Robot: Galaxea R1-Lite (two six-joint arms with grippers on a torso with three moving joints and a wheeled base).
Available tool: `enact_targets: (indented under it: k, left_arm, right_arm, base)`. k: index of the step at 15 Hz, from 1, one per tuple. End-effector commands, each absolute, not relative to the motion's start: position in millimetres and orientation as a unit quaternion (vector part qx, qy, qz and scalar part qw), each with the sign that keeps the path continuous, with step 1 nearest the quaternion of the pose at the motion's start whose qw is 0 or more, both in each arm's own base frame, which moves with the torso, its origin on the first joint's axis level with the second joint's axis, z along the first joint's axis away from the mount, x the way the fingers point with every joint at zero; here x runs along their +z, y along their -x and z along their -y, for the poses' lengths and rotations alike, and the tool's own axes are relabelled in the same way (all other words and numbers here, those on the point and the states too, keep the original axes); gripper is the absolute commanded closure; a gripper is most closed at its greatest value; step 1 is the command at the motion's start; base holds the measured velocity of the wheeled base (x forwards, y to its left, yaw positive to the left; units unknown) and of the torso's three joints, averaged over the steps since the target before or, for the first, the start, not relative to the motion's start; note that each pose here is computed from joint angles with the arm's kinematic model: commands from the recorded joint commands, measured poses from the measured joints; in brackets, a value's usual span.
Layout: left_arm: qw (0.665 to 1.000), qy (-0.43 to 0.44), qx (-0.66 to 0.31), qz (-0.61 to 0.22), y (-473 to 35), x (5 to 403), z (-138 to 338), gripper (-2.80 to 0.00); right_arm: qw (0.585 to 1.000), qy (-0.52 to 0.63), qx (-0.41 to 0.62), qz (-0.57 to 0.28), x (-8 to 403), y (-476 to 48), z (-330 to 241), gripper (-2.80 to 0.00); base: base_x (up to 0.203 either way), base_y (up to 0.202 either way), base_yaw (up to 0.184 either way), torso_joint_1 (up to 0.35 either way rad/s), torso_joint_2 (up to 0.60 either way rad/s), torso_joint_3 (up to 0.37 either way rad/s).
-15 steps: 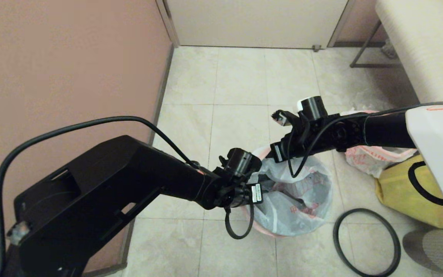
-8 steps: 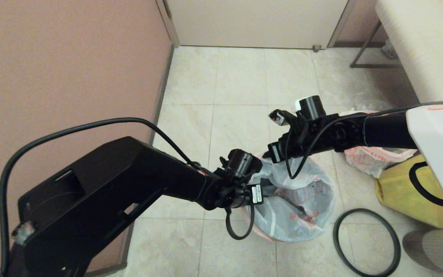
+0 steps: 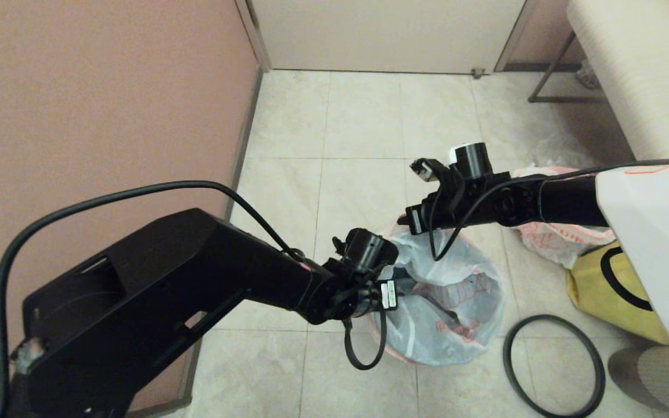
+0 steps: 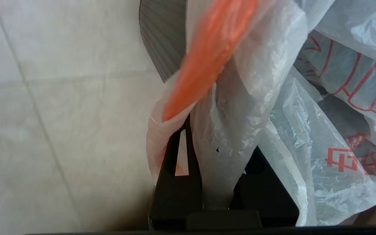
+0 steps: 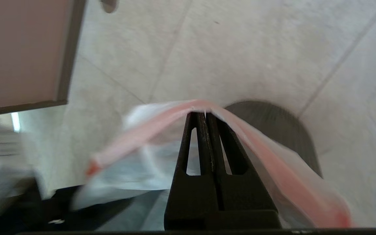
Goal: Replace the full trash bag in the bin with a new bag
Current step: Put the new garbage bag on the trash can
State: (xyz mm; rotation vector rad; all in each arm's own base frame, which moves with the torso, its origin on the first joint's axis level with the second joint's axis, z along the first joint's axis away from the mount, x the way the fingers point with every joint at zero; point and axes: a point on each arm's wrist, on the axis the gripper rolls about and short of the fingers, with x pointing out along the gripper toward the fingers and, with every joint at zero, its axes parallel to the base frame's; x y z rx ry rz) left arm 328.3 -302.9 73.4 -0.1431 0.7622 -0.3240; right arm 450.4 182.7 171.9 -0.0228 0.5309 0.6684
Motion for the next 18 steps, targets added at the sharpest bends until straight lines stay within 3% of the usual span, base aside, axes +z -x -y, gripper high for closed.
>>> enact_targets:
  k: [1, 5, 10, 12, 18]
  left_arm:
    - [0.922, 0.082, -0.167, -0.34, -326, 78, 301, 0.0]
    - [0.936, 0.09, -0.16, -0.302, -329, 81, 298, 0.0]
    - [0.938, 0.092, -0.148, -0.299, -336, 81, 293, 0.0]
    - [0.939, 0.096, -0.145, -0.296, -339, 82, 290, 0.0]
    - [0.945, 0.165, -0.082, -0.269, -379, 83, 267, 0.0]
  right_arm:
    - [0.91, 0.01, 0.314, -0.269, 161, -458, -175, 0.0]
    - [0.922, 0.009, 0.28, -0.269, 162, -464, -159, 0.0]
    - [0.937, -0.063, 0.275, -0.206, 253, -421, -147, 0.0]
    - [0.931, -0.103, 0.272, -0.22, 285, -392, -141, 0.0]
    - [0.922, -0.145, 0.191, -0.305, 287, -346, -89, 0.0]
  base:
    - [0.0, 0.0, 0.0, 0.0, 0.0, 0.0]
    - [0.0, 0.0, 0.0, 0.0, 0.0, 0.0]
    - [0.0, 0.0, 0.0, 0.0, 0.0, 0.0]
    - [0.0, 0.0, 0.0, 0.0, 0.0, 0.0]
    - [0.0, 0.0, 0.0, 0.0, 0.0, 0.0]
